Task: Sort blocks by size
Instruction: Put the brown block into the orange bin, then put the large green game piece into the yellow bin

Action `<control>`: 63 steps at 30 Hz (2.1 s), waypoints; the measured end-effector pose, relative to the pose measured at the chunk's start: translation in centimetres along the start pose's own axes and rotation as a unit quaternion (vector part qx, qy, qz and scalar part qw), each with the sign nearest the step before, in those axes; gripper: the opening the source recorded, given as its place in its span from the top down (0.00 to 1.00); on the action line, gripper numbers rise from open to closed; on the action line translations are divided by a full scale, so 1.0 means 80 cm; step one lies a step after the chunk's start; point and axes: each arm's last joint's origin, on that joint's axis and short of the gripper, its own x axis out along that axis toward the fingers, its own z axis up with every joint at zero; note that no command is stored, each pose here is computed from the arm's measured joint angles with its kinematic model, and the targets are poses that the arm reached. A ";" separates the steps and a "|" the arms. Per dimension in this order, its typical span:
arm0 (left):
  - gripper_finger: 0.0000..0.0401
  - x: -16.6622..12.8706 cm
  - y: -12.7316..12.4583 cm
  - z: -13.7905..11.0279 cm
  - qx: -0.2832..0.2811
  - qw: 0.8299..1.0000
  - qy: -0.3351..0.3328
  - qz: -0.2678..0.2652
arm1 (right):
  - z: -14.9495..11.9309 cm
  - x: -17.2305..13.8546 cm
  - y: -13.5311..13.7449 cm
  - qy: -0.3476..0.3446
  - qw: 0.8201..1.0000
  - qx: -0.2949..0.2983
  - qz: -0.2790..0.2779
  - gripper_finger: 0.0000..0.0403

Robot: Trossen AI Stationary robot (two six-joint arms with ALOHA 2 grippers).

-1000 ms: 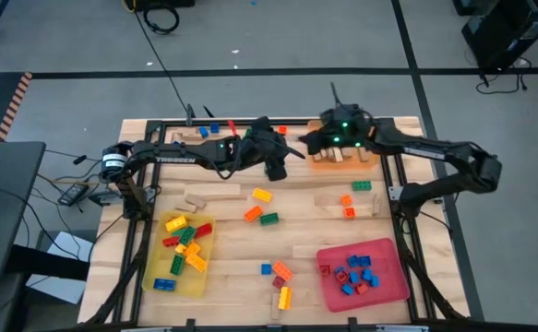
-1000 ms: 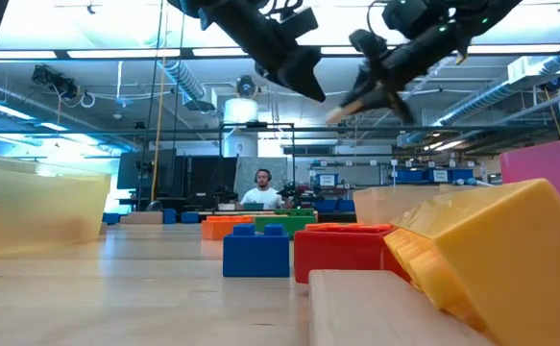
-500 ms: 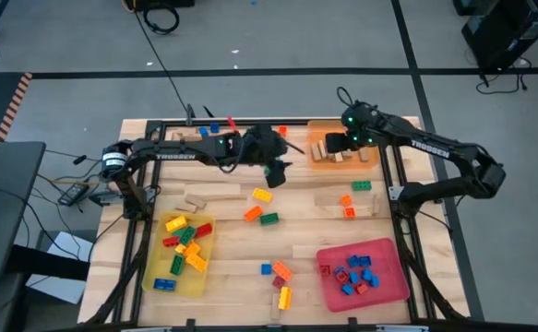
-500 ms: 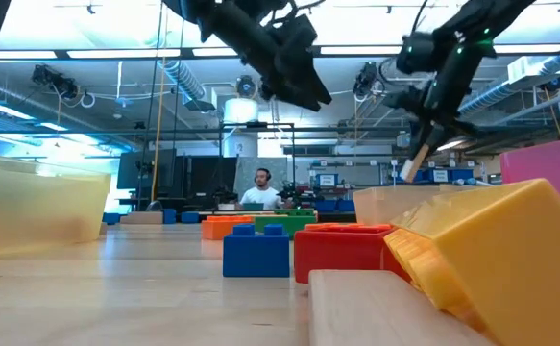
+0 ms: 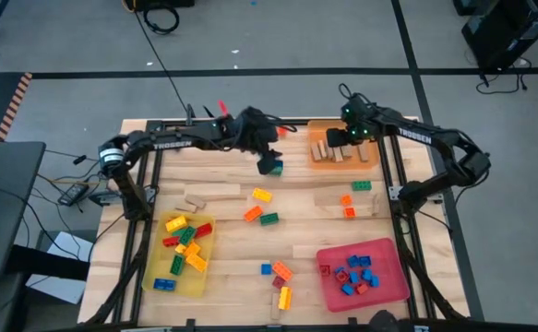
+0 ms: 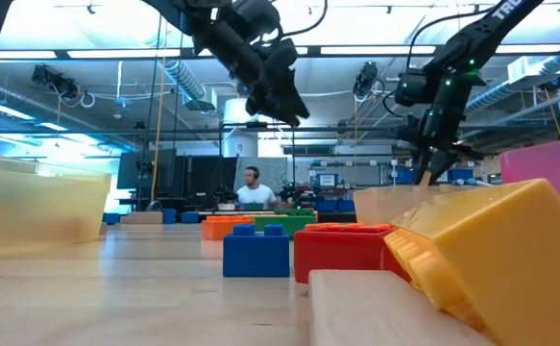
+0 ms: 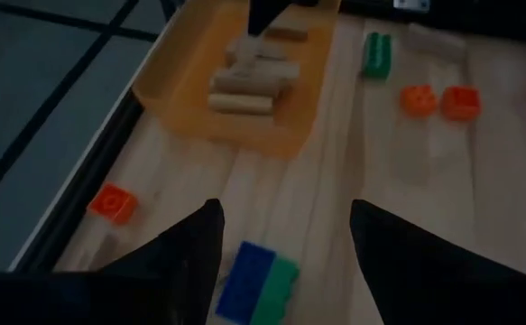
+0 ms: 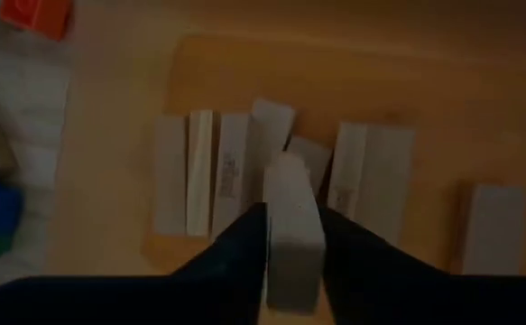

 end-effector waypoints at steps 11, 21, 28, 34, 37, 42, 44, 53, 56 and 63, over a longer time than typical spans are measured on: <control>0.38 -0.002 0.027 -0.006 -0.012 1.000 0.017 0.021 | 0.009 -0.004 -0.018 -0.010 1.000 -0.004 -0.008 0.46; 0.38 -0.002 0.027 -0.005 -0.013 1.000 0.015 0.021 | 0.001 -0.050 -0.029 -0.040 0.999 0.007 0.003 0.48; 0.38 -0.002 0.021 -0.004 -0.034 0.999 0.011 0.009 | -0.029 -0.097 -0.028 -0.060 0.998 -0.003 0.007 0.52; 0.38 -0.011 0.016 0.002 -0.049 0.997 0.001 -0.053 | -0.060 -0.131 -0.018 -0.080 0.995 -0.033 0.044 0.57; 0.38 -0.029 0.015 0.009 -0.061 0.997 -0.014 -0.049 | -0.077 -0.143 -0.011 -0.075 0.995 -0.033 0.065 0.59; 0.38 -0.073 0.014 0.022 -0.054 0.997 -0.050 -0.028 | -0.107 -0.151 0.000 -0.043 0.995 -0.049 0.070 0.63; 0.38 -0.088 0.013 0.023 -0.053 0.997 -0.054 -0.017 | -0.118 -0.152 0.006 -0.023 0.996 -0.056 0.069 0.66; 0.38 -0.099 -0.010 0.015 -0.068 0.997 -0.013 -0.024 | -0.164 -0.136 0.041 0.074 0.988 -0.125 0.042 0.80; 0.38 -0.099 -0.023 0.016 -0.075 0.997 -0.013 -0.014 | -0.174 -0.128 0.040 0.112 0.984 -0.140 -0.012 0.84; 0.38 -0.099 -0.049 0.016 -0.082 0.997 -0.013 -0.007 | -0.180 -0.122 0.036 0.138 0.972 -0.177 -0.068 0.87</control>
